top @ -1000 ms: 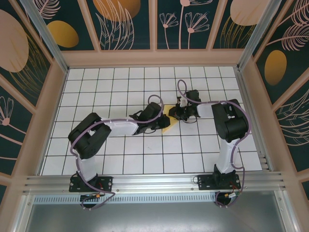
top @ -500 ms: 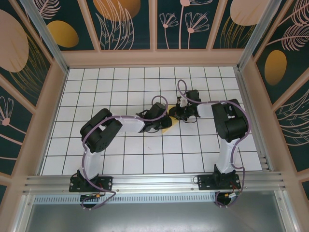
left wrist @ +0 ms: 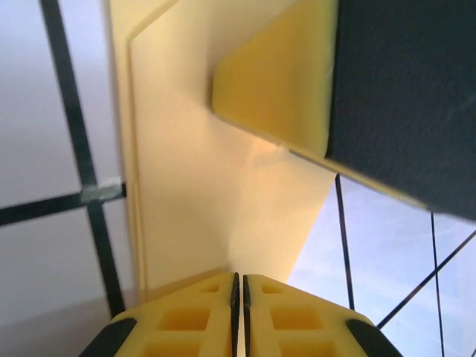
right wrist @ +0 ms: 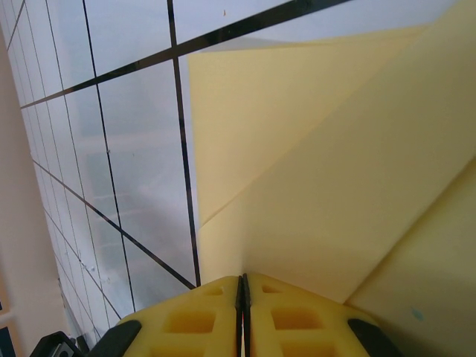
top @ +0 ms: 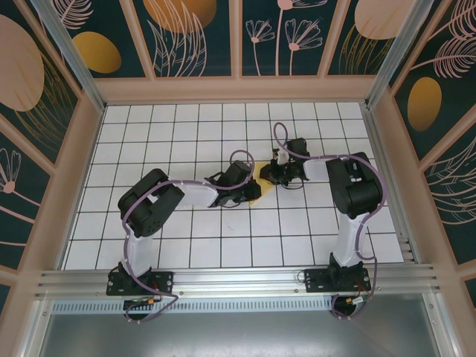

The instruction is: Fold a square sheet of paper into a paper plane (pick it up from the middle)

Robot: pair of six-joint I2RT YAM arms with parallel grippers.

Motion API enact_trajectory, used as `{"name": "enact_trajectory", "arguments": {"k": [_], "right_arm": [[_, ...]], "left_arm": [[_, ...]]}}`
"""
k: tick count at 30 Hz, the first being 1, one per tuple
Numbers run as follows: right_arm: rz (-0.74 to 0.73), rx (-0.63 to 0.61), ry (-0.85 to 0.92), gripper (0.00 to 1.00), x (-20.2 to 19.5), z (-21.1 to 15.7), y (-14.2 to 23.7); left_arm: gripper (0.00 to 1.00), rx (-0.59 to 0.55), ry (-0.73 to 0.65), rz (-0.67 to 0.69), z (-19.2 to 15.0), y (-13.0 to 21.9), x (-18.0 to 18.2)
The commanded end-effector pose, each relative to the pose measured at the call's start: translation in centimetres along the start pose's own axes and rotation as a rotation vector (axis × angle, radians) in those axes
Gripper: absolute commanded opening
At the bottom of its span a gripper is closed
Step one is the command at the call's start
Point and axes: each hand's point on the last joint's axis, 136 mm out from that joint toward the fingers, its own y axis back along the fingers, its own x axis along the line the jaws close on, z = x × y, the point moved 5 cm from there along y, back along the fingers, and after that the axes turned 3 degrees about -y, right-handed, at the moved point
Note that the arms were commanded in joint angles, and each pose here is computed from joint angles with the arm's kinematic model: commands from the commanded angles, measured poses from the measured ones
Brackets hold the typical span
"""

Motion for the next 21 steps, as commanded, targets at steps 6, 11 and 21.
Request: {"name": "enact_trajectory", "arguments": {"k": [6, 11, 21], "right_arm": [[-0.203, 0.032, -0.096, 0.10, -5.6, -1.9, -1.7], [-0.209, 0.033, -0.096, 0.11, -5.7, -1.9, -1.6], [-0.214, 0.031, -0.098, 0.10, -5.7, -1.8, -1.6]], "left_arm": [[0.10, 0.223, -0.011, 0.056, -5.6, 1.4, 2.8], [0.10, 0.245, -0.029, 0.080, -6.6, 2.3, 3.4], [0.11, 0.160, -0.094, 0.043, -4.6, 4.5, 1.3]]}}
